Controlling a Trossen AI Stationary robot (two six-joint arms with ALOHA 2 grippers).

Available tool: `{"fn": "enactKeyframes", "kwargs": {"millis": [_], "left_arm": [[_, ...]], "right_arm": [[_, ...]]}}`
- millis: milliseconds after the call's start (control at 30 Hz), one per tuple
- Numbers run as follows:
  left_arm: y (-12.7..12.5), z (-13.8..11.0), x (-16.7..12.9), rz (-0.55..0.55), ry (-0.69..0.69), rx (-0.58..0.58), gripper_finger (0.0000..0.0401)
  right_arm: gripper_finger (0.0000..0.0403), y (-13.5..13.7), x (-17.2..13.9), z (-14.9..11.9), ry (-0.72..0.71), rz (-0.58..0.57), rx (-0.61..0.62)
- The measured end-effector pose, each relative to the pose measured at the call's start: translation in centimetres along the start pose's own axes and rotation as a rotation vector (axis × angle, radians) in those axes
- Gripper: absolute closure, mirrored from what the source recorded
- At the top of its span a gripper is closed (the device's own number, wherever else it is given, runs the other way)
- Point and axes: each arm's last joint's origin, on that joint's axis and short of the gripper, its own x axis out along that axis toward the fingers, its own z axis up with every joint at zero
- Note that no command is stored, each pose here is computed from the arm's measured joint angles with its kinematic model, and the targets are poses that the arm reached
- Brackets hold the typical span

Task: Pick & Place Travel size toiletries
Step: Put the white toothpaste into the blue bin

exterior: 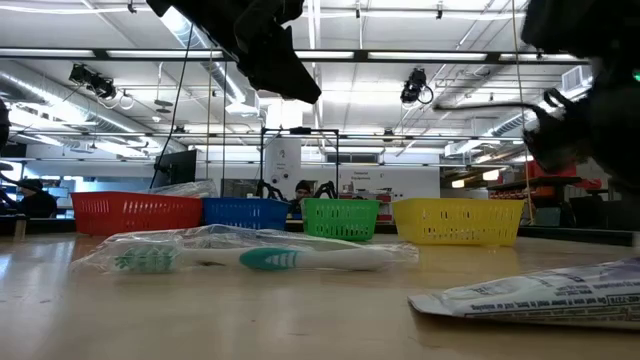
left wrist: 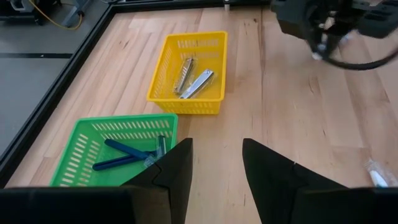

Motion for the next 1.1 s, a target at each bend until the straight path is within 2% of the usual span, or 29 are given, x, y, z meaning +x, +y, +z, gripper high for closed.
{"fn": "enactKeyframes", "kwargs": {"millis": [133, 267, 400, 567, 667, 800, 967, 1100], "left_arm": [[0.0, 0.1, 0.0, 0.0, -0.012, -0.003, 0.0253], [0.0, 0.3, 0.0, 0.001, -0.03, -0.033, 0.0253], [0.0, 0.3, 0.0, 0.001, -0.034, -0.09, 0.0253], [0.0, 0.5, 0.0, 0.0, -0.046, -0.166, 0.0253], [0.1, 0.8, 0.0, 0.024, -0.079, -0.202, 0.0253], [0.2, 1.2, -0.1, 0.071, -0.128, -0.238, 0.0253], [0.5, 1.7, 0.4, 0.107, -0.203, -0.277, 0.0253], [0.1, 1.3, 2.2, 0.132, -0.218, -0.273, 0.0253]], "right_arm": [[0.0305, 1.4, -1.7, 1.0, -0.086, 0.113, -0.082], [0.0304, 3.0, -4.2, 2.7, -0.305, 0.249, -0.233], [0.0304, 3.0, -6.3, 4.7, -0.557, 0.207, -0.297], [0.0304, 2.2, -8.5, 7.1, -0.946, 0.055, -0.138], [0.0304, 2.1, -9.7, 8.5, -1.134, 0.051, -0.012], [0.0304, 2.1, -11.1, 10.0, -1.249, 0.14, 0.078], [0.0303, 1.9, -12.4, 11.1, -1.341, 0.182, 0.087], [0.0302, 1.8, -12.9, 11.6, -1.374, 0.202, 0.104]]}}
